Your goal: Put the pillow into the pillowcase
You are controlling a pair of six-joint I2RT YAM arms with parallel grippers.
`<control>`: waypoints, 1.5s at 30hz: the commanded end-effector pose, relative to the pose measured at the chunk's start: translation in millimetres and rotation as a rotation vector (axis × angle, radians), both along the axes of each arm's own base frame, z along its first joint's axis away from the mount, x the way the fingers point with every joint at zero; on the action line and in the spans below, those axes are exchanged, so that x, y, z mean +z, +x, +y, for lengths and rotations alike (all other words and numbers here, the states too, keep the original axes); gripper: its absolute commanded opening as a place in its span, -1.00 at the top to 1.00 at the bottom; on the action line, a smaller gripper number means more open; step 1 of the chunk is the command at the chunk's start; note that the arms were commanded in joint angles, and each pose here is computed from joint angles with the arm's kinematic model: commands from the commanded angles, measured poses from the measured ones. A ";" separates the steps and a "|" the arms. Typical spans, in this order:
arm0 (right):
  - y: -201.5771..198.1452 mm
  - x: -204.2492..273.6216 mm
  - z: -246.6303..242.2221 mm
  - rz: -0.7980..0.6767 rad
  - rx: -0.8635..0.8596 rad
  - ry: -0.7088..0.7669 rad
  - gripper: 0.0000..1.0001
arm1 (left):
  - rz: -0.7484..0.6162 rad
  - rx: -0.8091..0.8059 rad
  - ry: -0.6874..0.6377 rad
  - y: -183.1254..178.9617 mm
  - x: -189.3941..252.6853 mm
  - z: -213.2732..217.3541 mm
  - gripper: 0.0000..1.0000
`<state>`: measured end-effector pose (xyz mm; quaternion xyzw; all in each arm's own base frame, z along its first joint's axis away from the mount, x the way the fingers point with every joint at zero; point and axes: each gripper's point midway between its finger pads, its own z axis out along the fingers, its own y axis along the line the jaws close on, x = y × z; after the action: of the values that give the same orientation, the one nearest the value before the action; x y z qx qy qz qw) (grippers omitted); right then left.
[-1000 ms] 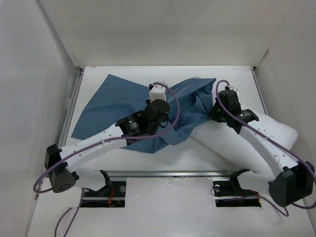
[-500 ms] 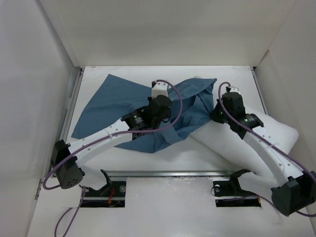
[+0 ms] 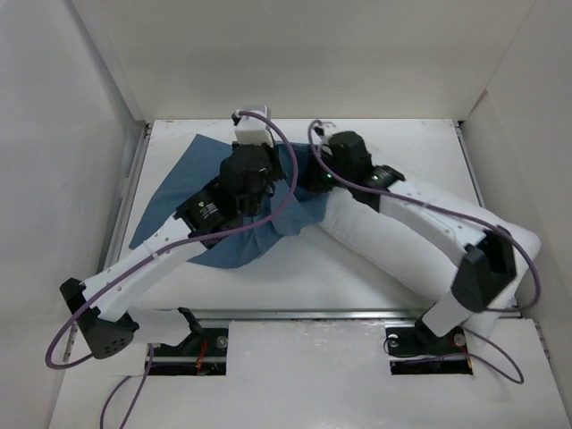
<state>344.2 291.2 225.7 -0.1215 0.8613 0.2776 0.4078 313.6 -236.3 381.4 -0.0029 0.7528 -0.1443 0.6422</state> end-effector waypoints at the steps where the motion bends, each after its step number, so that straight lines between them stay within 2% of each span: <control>1: 36.0 59.5 81.9 -0.170 0.201 0.154 1.00 | -0.147 0.132 -0.053 -10.8 76.5 54.6 1.00; 2: 29.0 70.0 109.1 -0.181 0.289 0.181 1.00 | -0.163 0.153 -0.049 -13.5 84.6 62.9 1.00; 3: 33.2 130.2 130.5 -0.295 0.329 0.247 1.00 | -0.184 0.201 -0.062 -17.5 95.9 80.2 1.00; 4: 40.2 117.3 153.5 -0.305 0.369 0.213 1.00 | -0.205 0.236 -0.075 -20.3 109.8 90.6 1.00; 5: 36.8 134.1 168.2 -0.349 0.395 0.233 1.00 | -0.217 0.310 -0.058 -25.0 119.4 113.9 1.00; 6: 22.4 176.2 187.2 -0.436 0.438 0.304 1.00 | -0.223 0.342 -0.063 -28.0 126.7 122.8 1.00; 7: 21.7 173.3 200.9 -0.444 0.472 0.321 1.00 | -0.246 0.376 -0.084 -35.8 139.8 139.7 1.00; 9: 16.5 198.3 212.0 -0.485 0.513 0.430 1.00 | -0.282 0.391 -0.069 -44.0 156.7 153.0 1.00; 11: 22.0 191.3 217.5 -0.458 0.494 0.452 1.00 | -0.291 0.415 -0.071 -45.4 161.9 160.0 1.00; 12: 24.9 180.7 218.2 -0.440 0.483 0.438 1.00 | -0.291 0.415 -0.071 -45.3 161.9 160.1 1.00; 13: 38.6 134.0 214.6 -0.362 0.449 0.377 1.00 | -0.279 0.403 -0.046 -42.4 156.9 155.5 1.00; 15: 48.4 100.5 194.9 -0.274 0.370 0.338 1.00 | -0.222 0.355 0.012 -27.7 126.3 132.0 1.00; 16: 65.9 73.3 175.7 -0.238 0.300 0.290 1.00 | -0.201 0.338 0.022 -20.9 114.3 124.5 1.00; 17: 65.9 10.2 156.6 -0.125 0.256 0.200 1.00 | -0.175 0.330 0.018 -10.1 100.1 115.6 1.00; 18: 64.5 -19.8 134.8 -0.052 0.209 0.133 1.00 | -0.126 0.225 -0.007 -1.3 74.3 89.2 1.00; 20: 60.3 -84.5 84.2 0.097 0.145 0.014 1.00 | -0.085 0.111 -0.016 9.9 48.5 65.2 1.00; 21: 48.5 -88.5 65.0 0.152 0.127 -0.020 1.00 | -0.030 0.074 0.008 19.4 25.3 57.0 1.00; 22: 41.1 -87.1 54.2 0.143 0.155 -0.043 1.00 | 0.029 0.012 -0.006 18.6 7.4 41.3 1.00; 23: 35.4 -83.6 43.4 0.128 0.141 -0.069 0.99 | 0.078 0.041 -0.004 22.4 -9.5 44.1 1.00; 24: 26.4 -87.5 30.0 0.130 0.114 -0.094 0.81 | 0.118 0.048 0.002 22.4 -24.7 42.9 1.00; 25: 20.8 -52.4 21.2 0.060 0.094 -0.066 0.66 | 0.176 0.013 0.022 18.4 -51.4 36.6 1.00; 26: 18.3 -39.6 14.6 0.030 0.075 -0.062 0.36 | 0.222 -0.011 0.010 14.1 -67.2 31.2 1.00; 27: 19.5 -28.5 3.6 -0.010 0.036 -0.082 -0.27 | 0.241 -0.042 -0.003 7.3 -73.9 28.3 1.00; 28: 15.6 -2.7 -5.2 -0.059 0.010 -0.066 -0.81 | 0.274 -0.061 -0.009 1.6 -85.2 26.2 1.00; 29: 13.1 -0.1 -16.5 -0.069 -0.013 -0.105 -0.92 | 0.310 -0.074 -0.016 -3.8 -99.9 24.6 1.00; 30: 23.4 3.5 -39.3 -0.094 -0.115 -0.155 -0.97 | 0.336 -0.072 -0.033 -8.7 -106.4 25.4 1.00; 32: 26.2 11.6 -65.5 -0.101 -0.200 -0.218 -1.00 | 0.380 -0.083 -0.041 -17.6 -122.0 25.9 1.00; 34: 36.6 20.6 -91.5 -0.115 -0.274 -0.248 -1.00 | 0.398 -0.087 -0.052 -22.6 -129.1 26.6 1.00; 38: 48.4 34.2 -113.5 -0.140 -0.348 -0.246 -1.00 | 0.411 -0.106 -0.066 -22.7 -133.6 20.6 1.00; 40: 49.2 31.5 -127.0 -0.143 -0.399 -0.299 -1.00 | 0.398 -0.098 -0.071 -18.5 -126.8 19.4 1.00; 41: 58.8 31.5 -148.1 -0.153 -0.490 -0.346 -1.00 | 0.401 -0.082 -0.062 -15.9 -130.2 20.7 1.00; 45: 74.1 2.4 -176.3 -0.077 -0.574 -0.395 -1.00 | 0.382 -0.080 -0.060 -7.6 -122.1 16.1 1.00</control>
<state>410.5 150.8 237.0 -0.0018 0.8775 0.0318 0.4786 294.1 -213.2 231.5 -0.0058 0.8754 -0.1667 0.4538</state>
